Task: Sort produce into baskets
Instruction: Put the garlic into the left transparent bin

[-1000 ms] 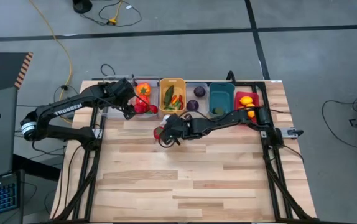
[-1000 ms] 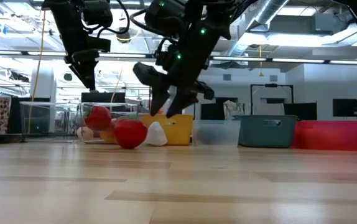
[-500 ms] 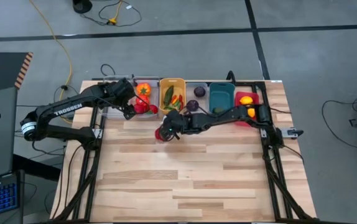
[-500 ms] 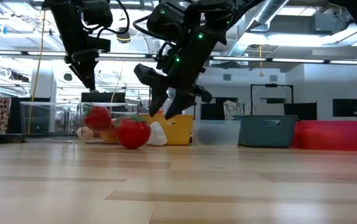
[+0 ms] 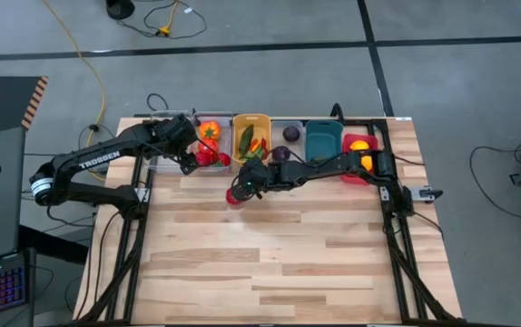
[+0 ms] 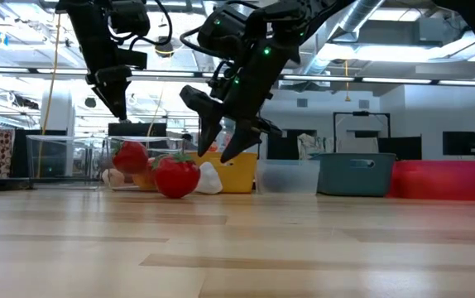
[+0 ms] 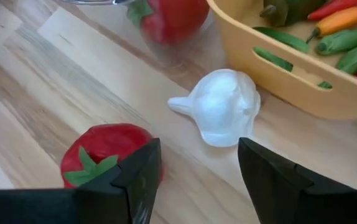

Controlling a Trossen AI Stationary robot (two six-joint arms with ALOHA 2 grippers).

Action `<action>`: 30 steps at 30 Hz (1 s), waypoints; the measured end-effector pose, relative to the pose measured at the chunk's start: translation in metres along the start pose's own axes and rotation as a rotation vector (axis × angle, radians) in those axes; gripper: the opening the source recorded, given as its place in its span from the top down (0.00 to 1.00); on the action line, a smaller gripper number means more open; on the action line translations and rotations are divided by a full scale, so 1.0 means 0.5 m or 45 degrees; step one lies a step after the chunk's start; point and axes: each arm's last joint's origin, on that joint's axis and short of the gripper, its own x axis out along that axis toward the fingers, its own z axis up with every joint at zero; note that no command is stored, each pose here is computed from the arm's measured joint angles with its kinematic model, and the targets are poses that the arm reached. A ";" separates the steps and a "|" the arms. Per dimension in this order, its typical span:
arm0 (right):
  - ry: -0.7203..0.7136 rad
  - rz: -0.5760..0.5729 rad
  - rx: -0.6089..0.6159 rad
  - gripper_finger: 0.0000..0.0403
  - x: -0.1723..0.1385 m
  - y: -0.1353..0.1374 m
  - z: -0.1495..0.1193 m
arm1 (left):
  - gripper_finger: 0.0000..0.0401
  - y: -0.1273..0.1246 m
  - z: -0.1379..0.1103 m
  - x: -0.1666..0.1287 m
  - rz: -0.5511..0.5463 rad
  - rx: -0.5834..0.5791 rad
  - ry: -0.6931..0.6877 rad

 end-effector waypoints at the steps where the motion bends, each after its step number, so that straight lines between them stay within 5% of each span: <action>1: 0.001 0.001 -0.021 0.39 0.000 0.000 0.000 | 0.30 0.000 0.000 0.000 0.000 0.000 0.000; 30: -0.107 -0.027 -0.083 0.38 0.019 -0.009 0.006 | 0.30 0.000 0.000 0.000 0.000 -0.005 0.000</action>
